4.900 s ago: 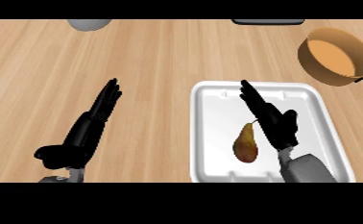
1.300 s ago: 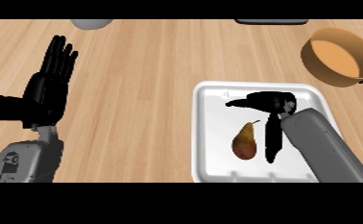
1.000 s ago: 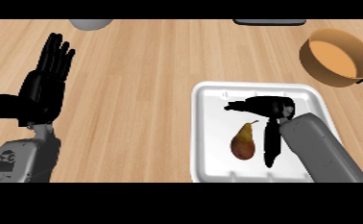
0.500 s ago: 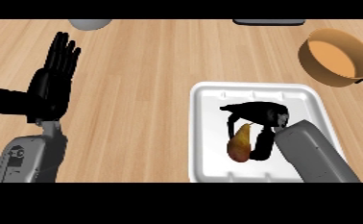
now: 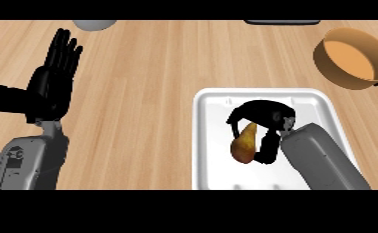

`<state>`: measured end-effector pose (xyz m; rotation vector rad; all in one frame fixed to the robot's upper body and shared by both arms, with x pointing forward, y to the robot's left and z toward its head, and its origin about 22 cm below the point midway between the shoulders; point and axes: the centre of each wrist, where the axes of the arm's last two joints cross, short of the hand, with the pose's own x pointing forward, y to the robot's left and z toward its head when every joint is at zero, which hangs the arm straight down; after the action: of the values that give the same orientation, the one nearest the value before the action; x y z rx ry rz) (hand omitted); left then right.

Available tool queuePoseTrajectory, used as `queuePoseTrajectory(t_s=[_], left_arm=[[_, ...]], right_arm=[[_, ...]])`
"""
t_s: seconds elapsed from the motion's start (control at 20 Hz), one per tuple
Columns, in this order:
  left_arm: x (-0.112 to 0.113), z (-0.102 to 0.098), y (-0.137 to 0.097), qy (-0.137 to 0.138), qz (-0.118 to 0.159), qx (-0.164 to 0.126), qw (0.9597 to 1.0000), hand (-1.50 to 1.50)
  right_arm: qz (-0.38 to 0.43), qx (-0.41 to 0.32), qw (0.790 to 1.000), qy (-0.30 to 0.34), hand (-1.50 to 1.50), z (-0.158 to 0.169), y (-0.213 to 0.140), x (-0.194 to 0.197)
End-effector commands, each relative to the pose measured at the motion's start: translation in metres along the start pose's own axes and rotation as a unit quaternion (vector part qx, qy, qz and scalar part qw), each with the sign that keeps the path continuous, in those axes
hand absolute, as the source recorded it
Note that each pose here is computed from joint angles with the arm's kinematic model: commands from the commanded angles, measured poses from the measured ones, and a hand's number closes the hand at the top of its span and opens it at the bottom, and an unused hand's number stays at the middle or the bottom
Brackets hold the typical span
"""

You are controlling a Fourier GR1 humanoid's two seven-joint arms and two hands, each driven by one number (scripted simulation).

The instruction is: Pick the pear from the tray and place it in the pot

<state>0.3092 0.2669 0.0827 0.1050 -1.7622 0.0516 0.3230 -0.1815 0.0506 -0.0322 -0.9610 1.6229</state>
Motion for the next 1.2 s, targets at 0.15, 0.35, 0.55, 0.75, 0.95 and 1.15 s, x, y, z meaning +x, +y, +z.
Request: queuePoseTrajectory(t_s=[0.15, 0.35, 0.55, 0.75, 0.95, 1.15], left_arm=[[0.001, -0.001, -0.006, -0.002, -0.002, -0.008, 1.0, 0.0], [0.007, -0.003, -0.013, -0.011, 0.003, -0.033, 0.9994, 0.0], [0.002, -0.001, -0.015, -0.007, 0.001, -0.033, 0.9994, 0.0], [0.003, -0.004, -0.016, -0.006, 0.002, -0.033, 0.9995, 0.0], [0.001, 0.002, -0.015, 0.001, 0.005, -0.018, 0.9998, 0.0], [-0.02, 0.009, 0.002, 0.009, -0.001, -0.01, 0.9999, 0.0]], right_arm=[[-0.012, -0.23, 0.969, 0.089, 1.5, -0.002, -0.065, 0.053], [-0.001, -0.415, 0.89, 0.187, 1.5, 0.016, -0.109, 0.083], [0.004, -0.536, 0.797, 0.278, 1.5, 0.019, -0.134, 0.114], [-0.008, -0.629, 0.705, 0.328, 1.5, 0.026, -0.159, 0.132], [0.007, -0.691, 0.625, 0.363, 1.5, 0.029, -0.177, 0.136], [0.007, -0.719, 0.58, 0.383, 1.5, 0.044, -0.192, 0.11]])
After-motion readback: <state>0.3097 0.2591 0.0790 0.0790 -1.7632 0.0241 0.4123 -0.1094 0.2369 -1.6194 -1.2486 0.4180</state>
